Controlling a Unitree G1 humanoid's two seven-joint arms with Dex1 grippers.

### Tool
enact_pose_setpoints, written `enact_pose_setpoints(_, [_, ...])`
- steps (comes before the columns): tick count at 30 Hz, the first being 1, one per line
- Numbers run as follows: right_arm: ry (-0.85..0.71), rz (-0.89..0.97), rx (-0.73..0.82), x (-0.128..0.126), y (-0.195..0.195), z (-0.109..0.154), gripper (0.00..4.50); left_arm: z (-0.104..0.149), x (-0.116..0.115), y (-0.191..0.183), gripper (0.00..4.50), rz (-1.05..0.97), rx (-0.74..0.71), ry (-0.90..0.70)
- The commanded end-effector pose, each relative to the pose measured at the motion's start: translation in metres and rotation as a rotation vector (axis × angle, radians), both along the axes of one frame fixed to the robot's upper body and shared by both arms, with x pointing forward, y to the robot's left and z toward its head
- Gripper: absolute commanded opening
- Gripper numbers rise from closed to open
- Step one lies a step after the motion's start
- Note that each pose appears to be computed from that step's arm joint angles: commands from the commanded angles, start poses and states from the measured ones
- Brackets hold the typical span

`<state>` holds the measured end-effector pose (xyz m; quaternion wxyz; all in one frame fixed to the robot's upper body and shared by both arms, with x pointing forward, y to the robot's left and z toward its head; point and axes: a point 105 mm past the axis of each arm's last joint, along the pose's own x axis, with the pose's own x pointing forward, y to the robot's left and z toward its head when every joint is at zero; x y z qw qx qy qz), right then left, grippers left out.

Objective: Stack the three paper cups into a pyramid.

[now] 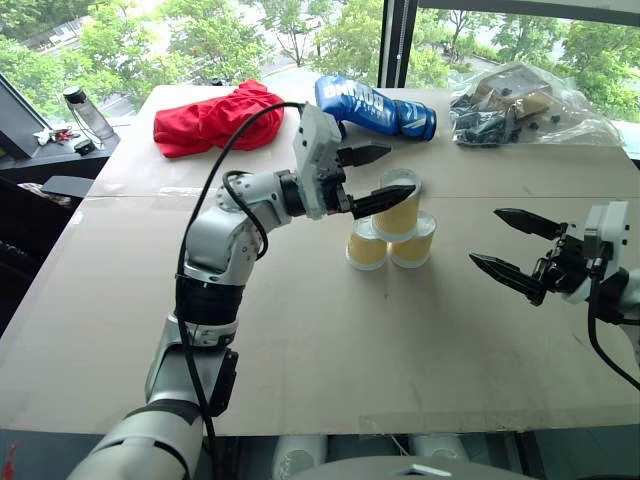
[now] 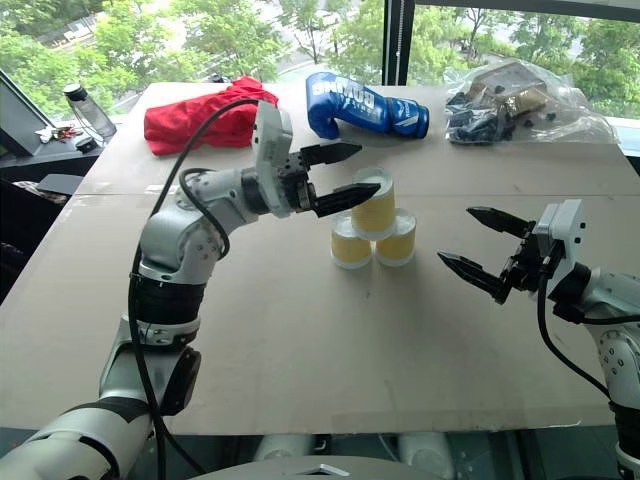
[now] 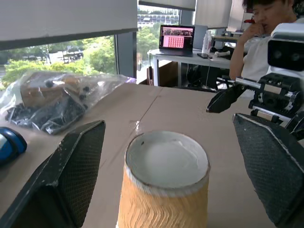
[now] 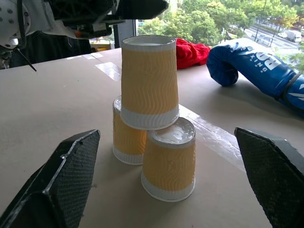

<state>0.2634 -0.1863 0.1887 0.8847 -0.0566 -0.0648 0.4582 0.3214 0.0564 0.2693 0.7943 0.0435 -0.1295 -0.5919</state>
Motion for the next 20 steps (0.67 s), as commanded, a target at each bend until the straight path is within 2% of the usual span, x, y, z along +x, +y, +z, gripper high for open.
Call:
enact_pose_setpoints(1, [-0.016,-0.044,-0.024,0.001,-0.012,-0.01,4.5,0.019,-0.017,0.025,4.4,0.026,-0.102,0.002])
enact_pose_setpoints(5, [0.015,-0.064,-0.032,0.007,-0.013,-0.033,4.5,-0.034,-0.022,0.052,4.4,0.187,0.006,0.107])
enact_pose_setpoints(9, [0.054,-0.109,-0.049,0.011,-0.022,-0.064,4.5,-0.091,-0.04,0.079,4.4,0.35,0.139,0.215])
enact_pose_setpoints(14, [0.109,-0.124,-0.101,0.009,-0.027,-0.1,4.5,-0.127,-0.052,0.097,4.4,0.522,0.128,0.256])
enact_pose_setpoints(18, [0.141,-0.13,-0.149,0.009,-0.034,-0.12,4.5,-0.165,-0.059,0.107,4.4,0.63,0.244,0.285])
enact_pose_setpoints(20, [0.143,-0.12,-0.15,0.01,-0.035,-0.12,4.5,-0.172,-0.06,0.108,4.4,0.645,0.262,0.302])
